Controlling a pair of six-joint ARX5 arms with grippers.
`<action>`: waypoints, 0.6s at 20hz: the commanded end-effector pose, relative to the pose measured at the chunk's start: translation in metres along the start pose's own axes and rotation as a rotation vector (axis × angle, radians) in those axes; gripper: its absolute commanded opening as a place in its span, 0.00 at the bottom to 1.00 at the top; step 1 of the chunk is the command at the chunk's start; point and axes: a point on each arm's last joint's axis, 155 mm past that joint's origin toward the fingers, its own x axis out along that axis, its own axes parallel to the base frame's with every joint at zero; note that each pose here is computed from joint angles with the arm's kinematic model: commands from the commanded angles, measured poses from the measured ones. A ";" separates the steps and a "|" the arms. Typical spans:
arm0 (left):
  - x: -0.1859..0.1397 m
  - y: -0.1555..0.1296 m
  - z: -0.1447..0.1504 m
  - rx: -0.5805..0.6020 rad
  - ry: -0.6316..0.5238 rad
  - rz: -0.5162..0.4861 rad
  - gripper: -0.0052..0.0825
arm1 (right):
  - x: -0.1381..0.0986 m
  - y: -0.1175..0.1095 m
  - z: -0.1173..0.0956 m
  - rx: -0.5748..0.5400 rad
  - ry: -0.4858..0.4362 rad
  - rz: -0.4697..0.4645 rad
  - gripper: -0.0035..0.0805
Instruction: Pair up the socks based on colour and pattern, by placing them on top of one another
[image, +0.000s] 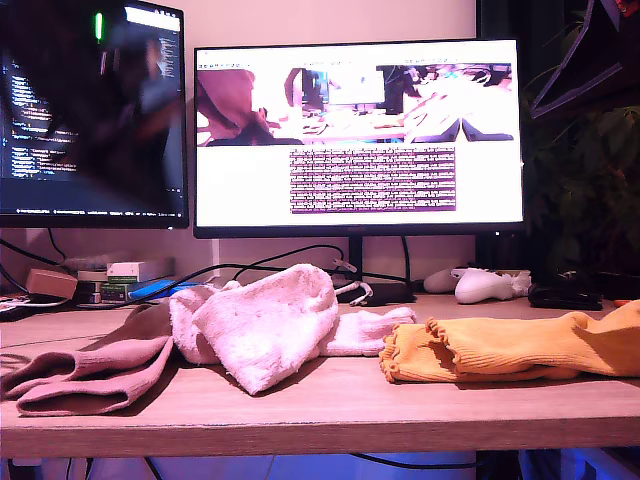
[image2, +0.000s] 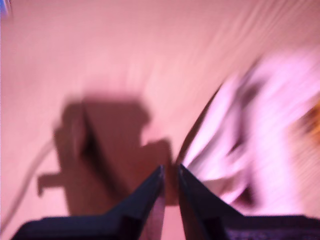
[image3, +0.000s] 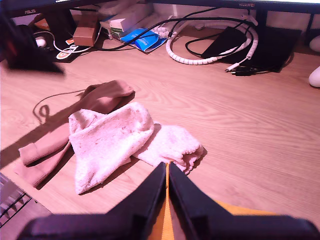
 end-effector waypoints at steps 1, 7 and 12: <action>0.013 -0.012 -0.010 0.010 0.034 -0.039 0.20 | 0.001 0.001 -0.001 -0.002 -0.001 0.007 0.03; 0.036 -0.035 -0.025 0.093 0.096 -0.102 0.59 | 0.001 0.004 -0.001 -0.002 -0.002 0.026 0.03; 0.070 -0.043 -0.052 0.131 0.188 -0.129 0.62 | 0.001 0.005 0.000 -0.003 -0.003 0.029 0.03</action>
